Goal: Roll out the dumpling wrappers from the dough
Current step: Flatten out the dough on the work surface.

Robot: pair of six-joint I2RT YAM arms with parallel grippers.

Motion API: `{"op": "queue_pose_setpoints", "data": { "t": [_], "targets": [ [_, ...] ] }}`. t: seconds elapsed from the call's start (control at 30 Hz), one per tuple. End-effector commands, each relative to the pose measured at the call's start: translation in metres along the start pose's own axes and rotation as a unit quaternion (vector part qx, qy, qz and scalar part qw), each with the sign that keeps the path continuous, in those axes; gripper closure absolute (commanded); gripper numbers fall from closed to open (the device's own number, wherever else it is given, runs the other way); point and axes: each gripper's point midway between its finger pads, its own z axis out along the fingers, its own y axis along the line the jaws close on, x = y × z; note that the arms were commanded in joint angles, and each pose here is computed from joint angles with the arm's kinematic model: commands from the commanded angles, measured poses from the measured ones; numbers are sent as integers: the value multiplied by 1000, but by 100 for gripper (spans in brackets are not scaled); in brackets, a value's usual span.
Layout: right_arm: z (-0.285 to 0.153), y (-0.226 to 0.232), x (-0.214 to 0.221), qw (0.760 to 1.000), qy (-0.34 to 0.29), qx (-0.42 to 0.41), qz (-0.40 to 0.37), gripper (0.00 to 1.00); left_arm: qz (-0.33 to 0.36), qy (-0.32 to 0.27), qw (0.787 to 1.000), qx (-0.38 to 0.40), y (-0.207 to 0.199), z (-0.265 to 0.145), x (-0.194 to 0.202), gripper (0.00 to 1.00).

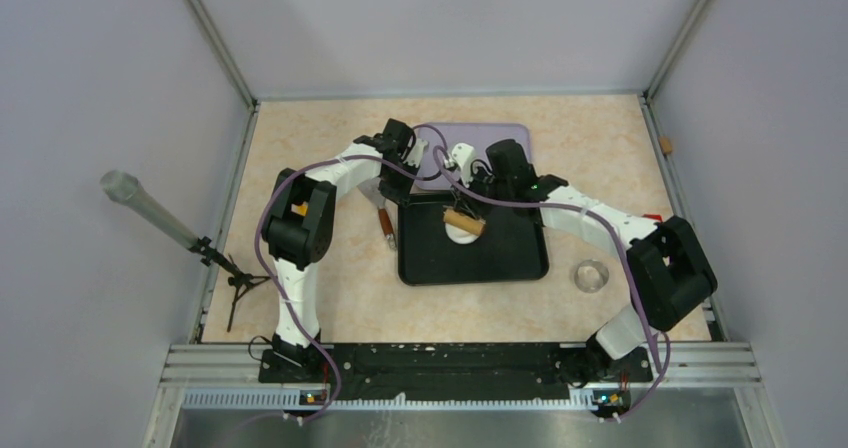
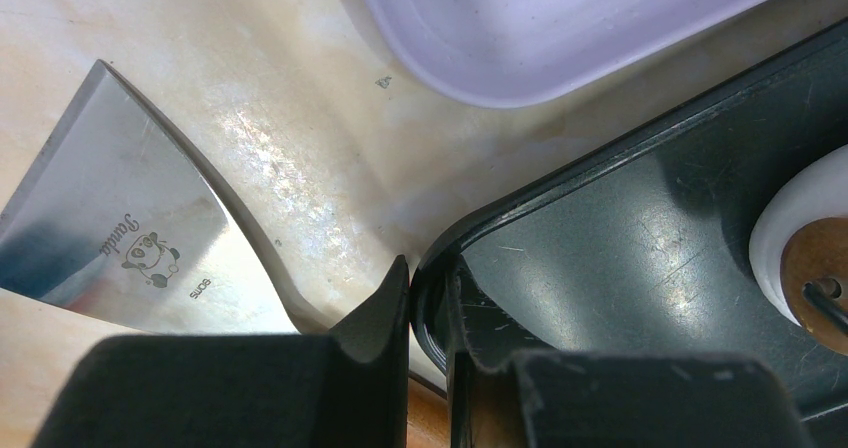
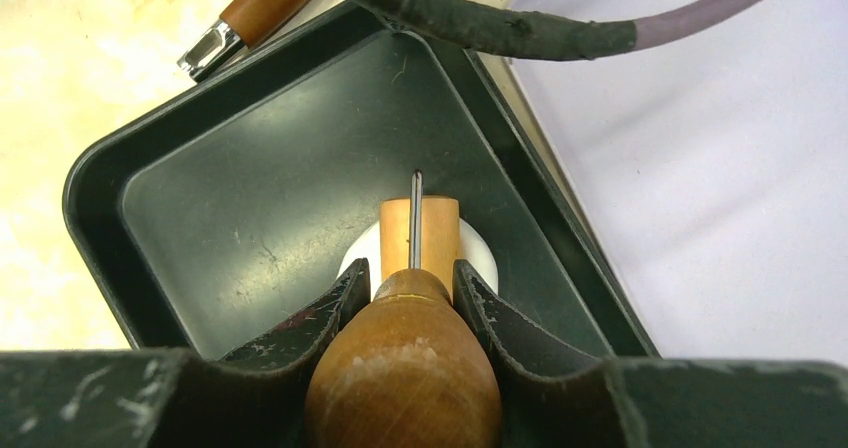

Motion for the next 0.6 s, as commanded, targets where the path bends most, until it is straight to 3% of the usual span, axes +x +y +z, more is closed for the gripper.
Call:
{"op": "queue_pose_setpoints", "data": {
  "t": [0.0, 0.57],
  "targets": [
    [-7, 87, 119, 968, 194, -146, 71, 100, -10, -5, 999, -31, 11, 15, -4, 100],
    [-26, 103, 127, 961, 195, -193, 23, 100, -8, -5, 999, -32, 11, 15, -3, 100]
  ]
}}
